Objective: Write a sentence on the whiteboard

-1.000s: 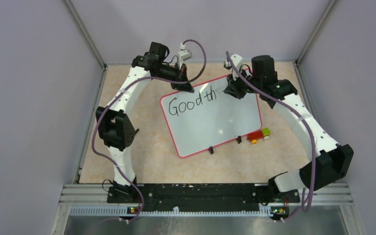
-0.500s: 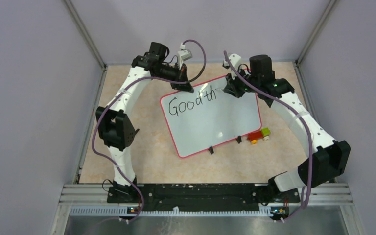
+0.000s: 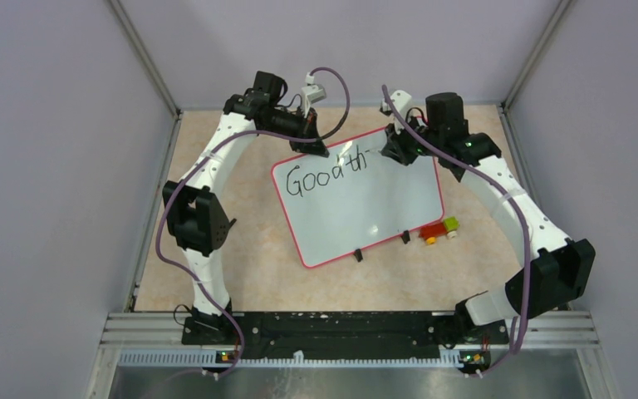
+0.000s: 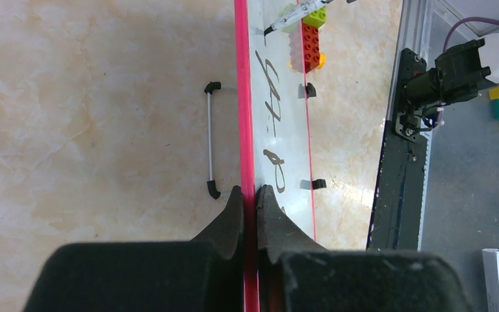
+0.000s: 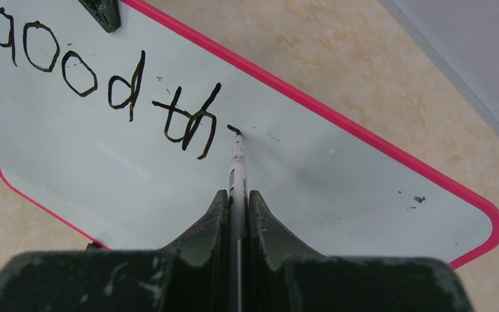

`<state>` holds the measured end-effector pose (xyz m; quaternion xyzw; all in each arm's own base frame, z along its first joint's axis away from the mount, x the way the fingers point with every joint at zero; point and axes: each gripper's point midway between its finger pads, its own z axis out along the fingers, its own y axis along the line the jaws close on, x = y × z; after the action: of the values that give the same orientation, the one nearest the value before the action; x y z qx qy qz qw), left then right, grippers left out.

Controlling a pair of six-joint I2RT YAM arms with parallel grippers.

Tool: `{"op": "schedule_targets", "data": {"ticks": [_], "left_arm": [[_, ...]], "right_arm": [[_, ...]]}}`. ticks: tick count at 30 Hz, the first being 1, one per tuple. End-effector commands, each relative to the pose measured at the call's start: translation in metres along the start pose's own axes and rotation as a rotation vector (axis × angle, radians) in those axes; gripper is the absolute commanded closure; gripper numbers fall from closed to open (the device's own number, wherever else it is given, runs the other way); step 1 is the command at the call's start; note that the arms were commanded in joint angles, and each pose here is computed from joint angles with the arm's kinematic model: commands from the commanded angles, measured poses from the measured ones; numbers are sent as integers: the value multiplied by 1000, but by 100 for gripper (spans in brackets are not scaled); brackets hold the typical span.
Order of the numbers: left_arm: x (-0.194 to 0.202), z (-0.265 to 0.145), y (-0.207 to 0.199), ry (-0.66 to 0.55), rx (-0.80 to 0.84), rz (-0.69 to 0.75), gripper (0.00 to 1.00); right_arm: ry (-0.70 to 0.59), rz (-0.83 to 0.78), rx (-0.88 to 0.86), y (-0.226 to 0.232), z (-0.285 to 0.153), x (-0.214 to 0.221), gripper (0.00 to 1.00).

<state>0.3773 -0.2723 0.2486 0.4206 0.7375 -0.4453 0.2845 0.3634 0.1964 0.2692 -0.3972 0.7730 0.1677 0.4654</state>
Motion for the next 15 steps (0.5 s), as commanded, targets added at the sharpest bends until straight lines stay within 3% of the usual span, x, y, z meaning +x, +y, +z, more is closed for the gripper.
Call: {"op": "schedule_targets", "data": {"ticks": [1,15], "left_arm": [[5,7,2,38,-21,96,100],[5,6,1,38,-24,99,100]], "right_arm": [[-26,-14,42,-11,-6,-4,100],[41,-17,-25,12,-3,28,100]]}}
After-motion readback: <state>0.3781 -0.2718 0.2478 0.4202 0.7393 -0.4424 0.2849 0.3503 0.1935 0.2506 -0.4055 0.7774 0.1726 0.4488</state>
